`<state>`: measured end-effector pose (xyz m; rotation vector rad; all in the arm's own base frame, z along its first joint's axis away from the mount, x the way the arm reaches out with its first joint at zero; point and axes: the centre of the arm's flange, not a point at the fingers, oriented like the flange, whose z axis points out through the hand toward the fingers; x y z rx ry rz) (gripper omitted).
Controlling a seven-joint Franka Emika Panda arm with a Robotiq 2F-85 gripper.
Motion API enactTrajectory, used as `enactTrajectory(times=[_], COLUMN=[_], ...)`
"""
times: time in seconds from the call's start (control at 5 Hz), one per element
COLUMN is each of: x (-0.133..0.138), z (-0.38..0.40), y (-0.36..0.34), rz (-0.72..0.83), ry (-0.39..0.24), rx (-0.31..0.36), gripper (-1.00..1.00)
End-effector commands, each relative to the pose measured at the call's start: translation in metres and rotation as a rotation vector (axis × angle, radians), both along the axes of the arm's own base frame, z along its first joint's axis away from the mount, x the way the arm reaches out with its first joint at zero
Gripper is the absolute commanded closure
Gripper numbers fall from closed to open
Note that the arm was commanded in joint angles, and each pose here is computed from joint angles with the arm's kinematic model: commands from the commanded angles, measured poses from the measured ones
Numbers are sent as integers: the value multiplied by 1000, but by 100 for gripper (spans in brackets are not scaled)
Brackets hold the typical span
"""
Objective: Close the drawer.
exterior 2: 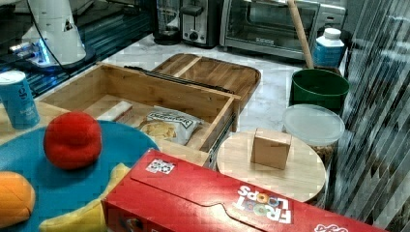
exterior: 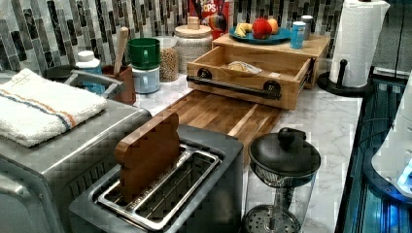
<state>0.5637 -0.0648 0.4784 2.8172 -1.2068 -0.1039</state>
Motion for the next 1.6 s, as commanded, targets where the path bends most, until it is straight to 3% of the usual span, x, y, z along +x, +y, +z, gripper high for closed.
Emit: enactTrajectory(times=[0.2,0.4,0.8,1.0,1.2,1.6], x=[0,-4,-17,-23,-33,-63], z=[-3,-9,-26,-34,-39,-83], y=[-4,3,45,70,98,127], rz=[-4,22,125,213,279,417], ry=[5,-6,20,61,70,20], rx=[0,-10,37,64,80,52], gripper=[100,-100,-100,-100,100,100])
